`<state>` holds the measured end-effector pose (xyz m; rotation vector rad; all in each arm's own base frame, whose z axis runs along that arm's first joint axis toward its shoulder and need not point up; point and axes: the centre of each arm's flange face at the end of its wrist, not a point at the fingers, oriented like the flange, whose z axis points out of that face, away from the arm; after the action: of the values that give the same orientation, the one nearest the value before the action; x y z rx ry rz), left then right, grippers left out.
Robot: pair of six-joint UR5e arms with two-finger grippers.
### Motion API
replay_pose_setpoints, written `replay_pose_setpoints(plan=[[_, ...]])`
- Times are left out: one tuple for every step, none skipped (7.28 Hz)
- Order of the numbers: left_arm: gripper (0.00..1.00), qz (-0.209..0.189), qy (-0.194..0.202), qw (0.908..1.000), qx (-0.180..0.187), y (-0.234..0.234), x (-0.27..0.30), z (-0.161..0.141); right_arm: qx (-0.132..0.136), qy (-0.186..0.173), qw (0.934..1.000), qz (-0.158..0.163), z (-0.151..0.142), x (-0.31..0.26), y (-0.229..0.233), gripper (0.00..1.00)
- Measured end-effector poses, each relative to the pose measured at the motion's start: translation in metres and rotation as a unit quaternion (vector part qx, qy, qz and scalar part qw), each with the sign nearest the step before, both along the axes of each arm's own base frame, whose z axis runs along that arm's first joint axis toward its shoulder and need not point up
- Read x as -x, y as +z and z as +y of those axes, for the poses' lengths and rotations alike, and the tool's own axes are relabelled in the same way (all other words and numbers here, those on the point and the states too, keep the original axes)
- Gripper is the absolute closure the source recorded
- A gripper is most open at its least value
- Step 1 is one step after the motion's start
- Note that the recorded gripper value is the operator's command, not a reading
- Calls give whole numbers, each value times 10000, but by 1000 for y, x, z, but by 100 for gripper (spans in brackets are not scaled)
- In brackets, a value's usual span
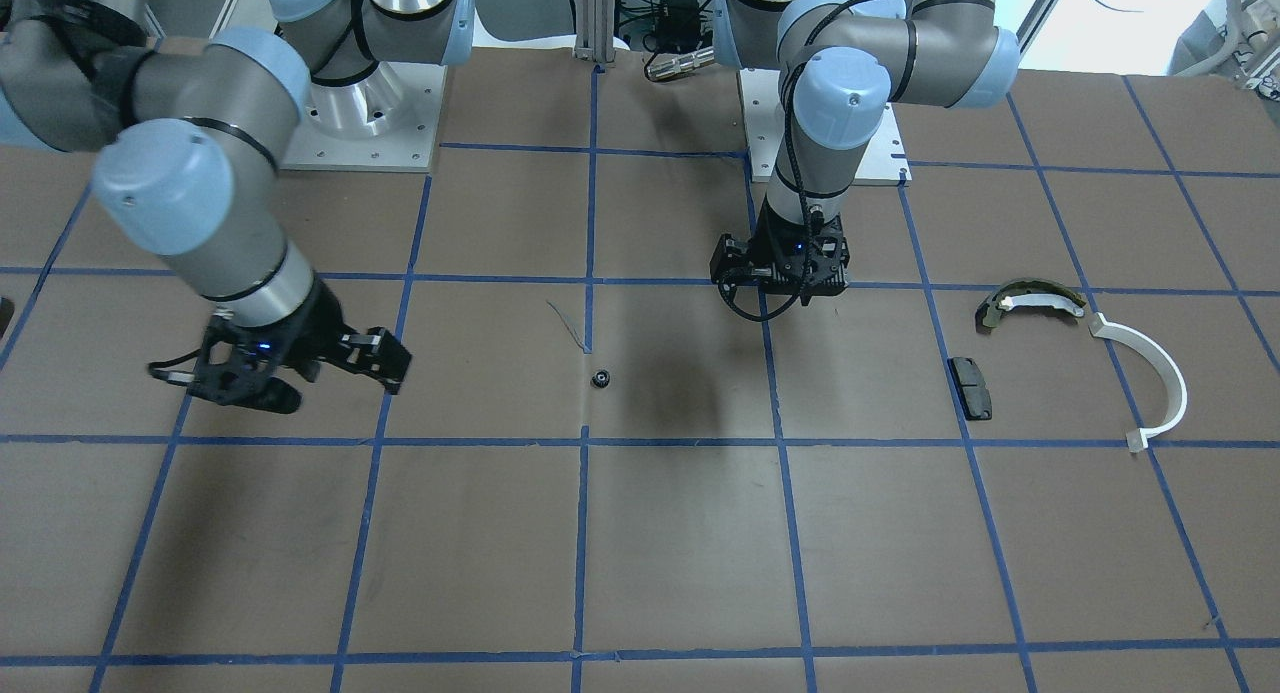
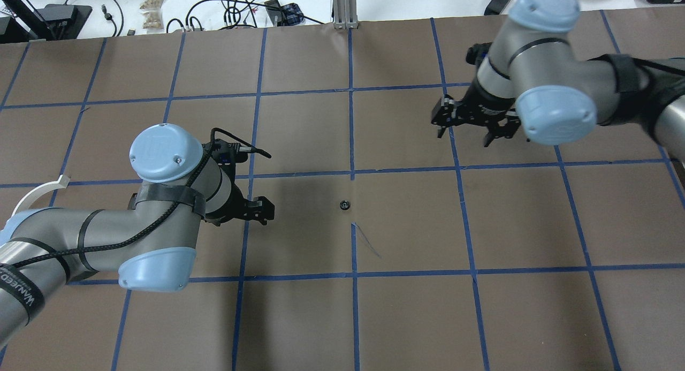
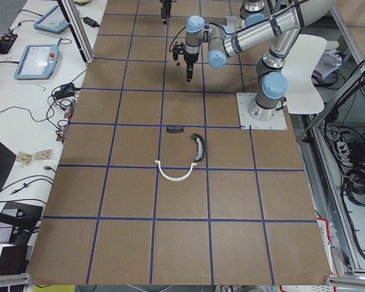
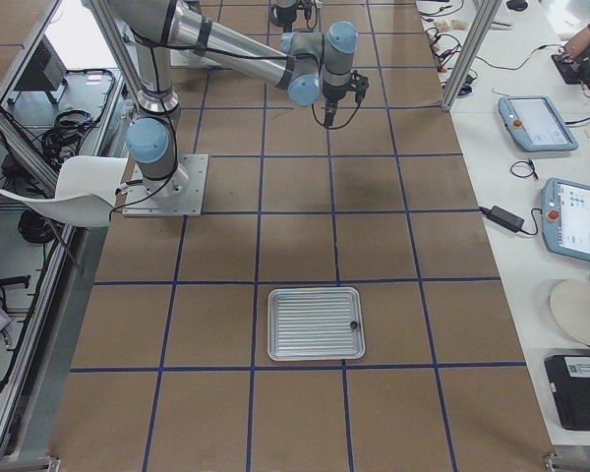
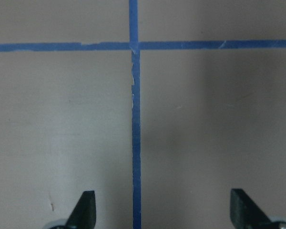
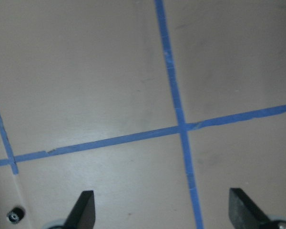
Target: Place bearing gear from tray to pile
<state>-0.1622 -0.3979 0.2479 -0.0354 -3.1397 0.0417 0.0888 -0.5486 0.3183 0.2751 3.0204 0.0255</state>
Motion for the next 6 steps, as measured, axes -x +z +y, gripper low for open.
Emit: replay_pose_setpoints(plan=[[0,-11,-150,9998,-95,-11,12,5,21,272,9995,135,0,58,8,0],[0,7,-368,9993,-50,-19,31,9,45,598,9979,262,2,120,11,0],[0,73,-608,9981,37,-26,52,12,82,880,9956,323,9,181,11,0],[0,154,-843,9963,113,-35,73,15,136,1090,9933,360,20,240,10,1],[0,240,-1034,9938,317,-41,94,13,206,1285,9906,409,32,292,6,3],[0,324,-1127,9918,516,-45,110,2,290,1517,9868,487,38,339,-6,5]])
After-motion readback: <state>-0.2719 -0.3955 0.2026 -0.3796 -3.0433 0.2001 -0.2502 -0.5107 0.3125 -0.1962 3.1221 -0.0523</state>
